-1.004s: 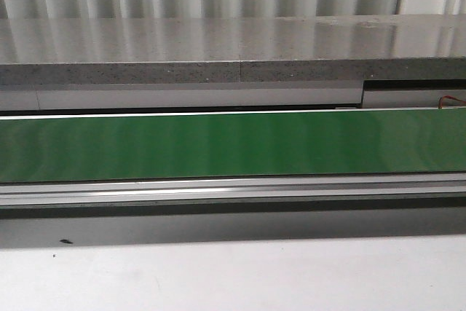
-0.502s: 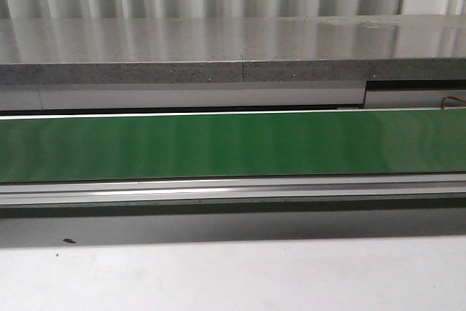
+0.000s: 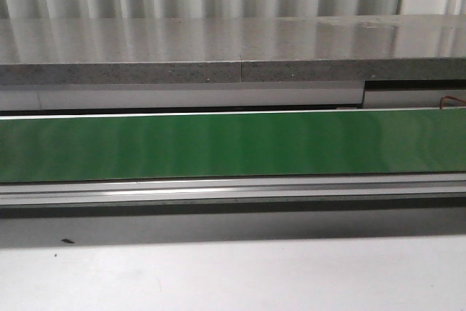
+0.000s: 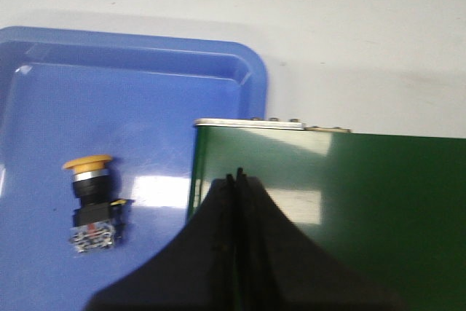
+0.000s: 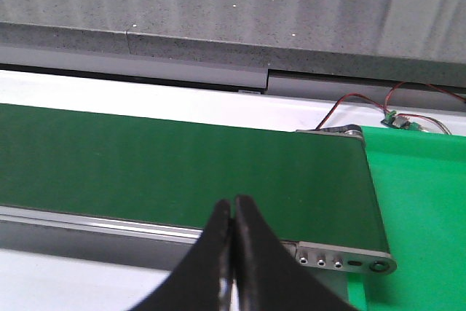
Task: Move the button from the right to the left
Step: 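Open the left gripper to drop the button into the blue tray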
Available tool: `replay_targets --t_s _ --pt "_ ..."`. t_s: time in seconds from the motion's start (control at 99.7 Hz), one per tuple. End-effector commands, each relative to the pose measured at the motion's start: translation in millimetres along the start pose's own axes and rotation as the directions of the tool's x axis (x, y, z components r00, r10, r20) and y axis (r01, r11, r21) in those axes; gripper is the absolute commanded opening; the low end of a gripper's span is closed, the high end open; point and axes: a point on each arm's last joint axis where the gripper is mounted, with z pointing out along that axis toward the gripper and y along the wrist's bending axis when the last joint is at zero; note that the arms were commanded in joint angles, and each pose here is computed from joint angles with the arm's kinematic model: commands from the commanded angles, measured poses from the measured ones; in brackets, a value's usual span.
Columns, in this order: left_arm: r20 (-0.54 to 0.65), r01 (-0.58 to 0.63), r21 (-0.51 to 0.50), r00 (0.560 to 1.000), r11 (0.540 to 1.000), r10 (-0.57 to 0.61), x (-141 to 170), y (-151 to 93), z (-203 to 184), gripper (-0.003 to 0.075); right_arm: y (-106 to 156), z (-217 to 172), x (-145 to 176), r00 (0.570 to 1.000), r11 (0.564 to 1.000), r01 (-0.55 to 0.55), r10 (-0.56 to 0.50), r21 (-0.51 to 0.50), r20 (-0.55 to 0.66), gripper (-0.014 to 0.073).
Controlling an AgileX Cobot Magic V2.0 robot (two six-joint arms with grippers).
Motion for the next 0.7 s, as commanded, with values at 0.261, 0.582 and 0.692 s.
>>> replay_targets --t_s 0.261,0.582,0.692 --pt "0.285 -0.07 0.151 0.958 0.986 0.024 28.7 -56.1 -56.6 -0.002 -0.2 -2.9 -14.8 0.995 1.0 0.015 -0.016 0.007 0.1 -0.0067" --pt "0.486 -0.091 0.178 0.874 0.98 -0.007 78.6 -61.0 -89.7 -0.002 -0.2 -2.9 -14.8 0.995 1.0 0.015 -0.016 0.007 0.1 -0.0067" --pt "0.546 -0.09 0.172 0.838 0.981 -0.019 99.2 -57.7 -99.7 -0.002 -0.2 -2.9 -14.8 0.995 1.0 0.015 -0.016 0.007 0.1 -0.0067"
